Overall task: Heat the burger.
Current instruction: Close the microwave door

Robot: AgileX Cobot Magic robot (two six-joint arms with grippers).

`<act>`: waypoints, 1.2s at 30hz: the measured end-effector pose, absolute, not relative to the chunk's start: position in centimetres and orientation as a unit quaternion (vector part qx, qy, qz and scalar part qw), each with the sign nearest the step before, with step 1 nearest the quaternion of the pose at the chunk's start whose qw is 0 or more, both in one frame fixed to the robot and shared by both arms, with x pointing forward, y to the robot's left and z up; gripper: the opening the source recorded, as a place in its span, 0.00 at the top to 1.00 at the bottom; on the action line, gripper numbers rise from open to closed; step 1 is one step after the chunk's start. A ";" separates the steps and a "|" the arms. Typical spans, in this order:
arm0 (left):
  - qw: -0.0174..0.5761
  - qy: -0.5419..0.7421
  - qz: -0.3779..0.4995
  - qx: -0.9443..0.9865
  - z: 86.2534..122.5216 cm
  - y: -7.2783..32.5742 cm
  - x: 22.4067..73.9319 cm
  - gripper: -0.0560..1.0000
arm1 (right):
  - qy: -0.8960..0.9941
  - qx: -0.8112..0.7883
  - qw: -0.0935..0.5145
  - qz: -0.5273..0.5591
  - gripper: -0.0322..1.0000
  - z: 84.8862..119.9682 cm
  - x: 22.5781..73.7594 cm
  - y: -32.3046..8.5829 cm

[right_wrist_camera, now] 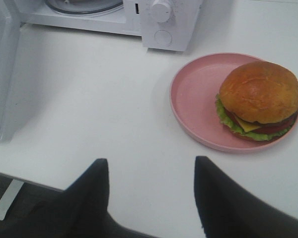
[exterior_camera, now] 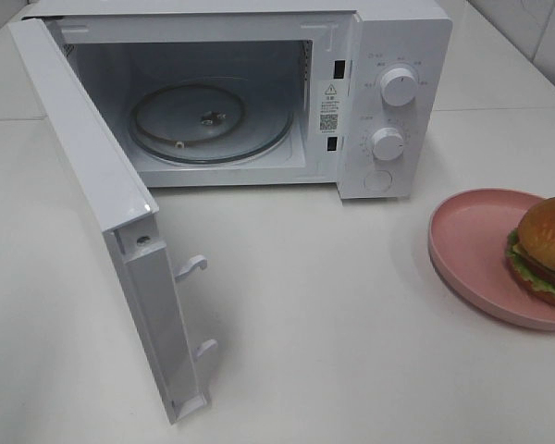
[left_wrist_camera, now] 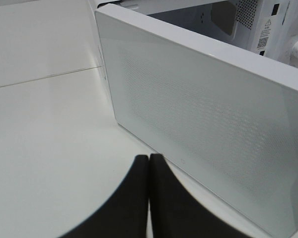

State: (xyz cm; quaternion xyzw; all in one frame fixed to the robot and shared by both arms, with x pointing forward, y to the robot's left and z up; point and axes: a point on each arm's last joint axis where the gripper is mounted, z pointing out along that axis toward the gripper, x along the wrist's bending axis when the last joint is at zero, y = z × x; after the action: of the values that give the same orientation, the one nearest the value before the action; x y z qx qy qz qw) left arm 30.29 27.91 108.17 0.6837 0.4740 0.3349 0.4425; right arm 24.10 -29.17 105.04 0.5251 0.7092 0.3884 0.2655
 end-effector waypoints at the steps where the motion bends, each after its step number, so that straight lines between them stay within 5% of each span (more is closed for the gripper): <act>1: 0.442 0.474 0.335 0.684 108.2 27.9 30.3 0.95 | 0.709 0.525 0.266 0.388 0.47 105.0 24.1 -29.2; 22: 0.419 0.509 0.338 0.672 104.6 25.1 44.4 0.95 | 0.628 0.620 0.318 0.347 0.47 105.0 24.3 -29.3; 36: 0.423 0.470 0.337 0.698 101.6 22.3 47.8 0.95 | 0.615 0.606 0.342 0.370 0.47 105.0 23.0 -29.2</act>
State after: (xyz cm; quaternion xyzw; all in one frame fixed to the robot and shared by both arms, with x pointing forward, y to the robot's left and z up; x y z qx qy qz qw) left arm 47.81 22.25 101.63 0.6977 0.4696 0.3372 0.4230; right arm 23.05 -29.20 104.98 0.6061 0.6153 0.3703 0.3420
